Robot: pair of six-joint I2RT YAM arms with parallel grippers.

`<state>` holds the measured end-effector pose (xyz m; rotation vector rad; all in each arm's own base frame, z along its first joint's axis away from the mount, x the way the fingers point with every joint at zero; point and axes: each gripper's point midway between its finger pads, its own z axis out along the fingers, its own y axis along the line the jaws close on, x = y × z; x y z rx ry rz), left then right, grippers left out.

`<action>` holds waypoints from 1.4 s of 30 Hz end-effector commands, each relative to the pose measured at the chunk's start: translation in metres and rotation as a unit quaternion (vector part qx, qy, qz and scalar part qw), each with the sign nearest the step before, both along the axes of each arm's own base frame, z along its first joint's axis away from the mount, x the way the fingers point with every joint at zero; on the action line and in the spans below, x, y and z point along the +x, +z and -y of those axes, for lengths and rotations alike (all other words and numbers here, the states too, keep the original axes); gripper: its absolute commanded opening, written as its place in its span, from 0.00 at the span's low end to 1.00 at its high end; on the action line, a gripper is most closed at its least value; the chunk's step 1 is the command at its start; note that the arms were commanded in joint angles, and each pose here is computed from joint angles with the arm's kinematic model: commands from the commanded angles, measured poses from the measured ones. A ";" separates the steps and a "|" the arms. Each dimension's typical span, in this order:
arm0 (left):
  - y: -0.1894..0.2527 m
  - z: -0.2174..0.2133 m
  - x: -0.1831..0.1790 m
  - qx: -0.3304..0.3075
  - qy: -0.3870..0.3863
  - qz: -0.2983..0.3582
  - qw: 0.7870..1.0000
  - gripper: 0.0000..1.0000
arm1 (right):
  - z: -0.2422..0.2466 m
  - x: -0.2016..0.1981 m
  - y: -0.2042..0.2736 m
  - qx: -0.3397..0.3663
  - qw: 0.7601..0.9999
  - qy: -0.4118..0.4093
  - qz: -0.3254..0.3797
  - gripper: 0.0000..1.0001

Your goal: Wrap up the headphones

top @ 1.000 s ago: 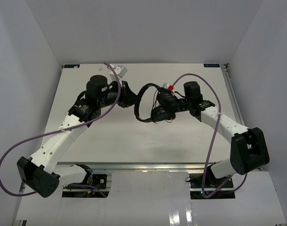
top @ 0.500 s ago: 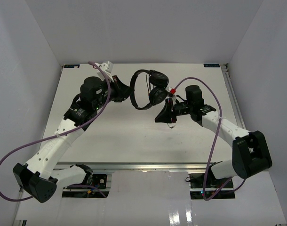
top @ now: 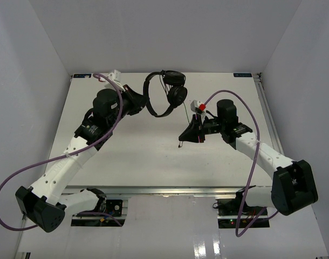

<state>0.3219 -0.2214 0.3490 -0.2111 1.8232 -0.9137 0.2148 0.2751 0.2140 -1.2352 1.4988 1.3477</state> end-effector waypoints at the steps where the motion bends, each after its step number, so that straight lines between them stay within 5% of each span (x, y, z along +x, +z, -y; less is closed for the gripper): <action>1: 0.021 -0.006 -0.002 -0.035 0.020 0.022 0.999 0.00 | -0.001 -0.006 0.010 0.009 1.000 0.010 0.023 0.13; 16: -0.010 -0.017 0.027 -0.062 0.102 -0.045 0.992 0.00 | -0.006 -0.007 0.007 -0.058 0.995 -0.030 0.079 0.08; 25: -0.080 -0.028 0.050 0.073 0.130 -0.105 0.983 0.00 | 0.006 -0.005 -0.002 -0.208 0.963 -0.017 0.169 0.08; 32: -0.145 -0.027 0.046 0.191 0.074 -0.151 0.967 0.00 | 0.042 0.028 -0.010 -0.363 0.878 -0.009 0.313 0.08; 42: -0.201 0.018 0.009 0.244 -0.114 -0.185 0.945 0.00 | 0.058 0.078 0.020 -0.453 0.761 -0.063 0.460 0.08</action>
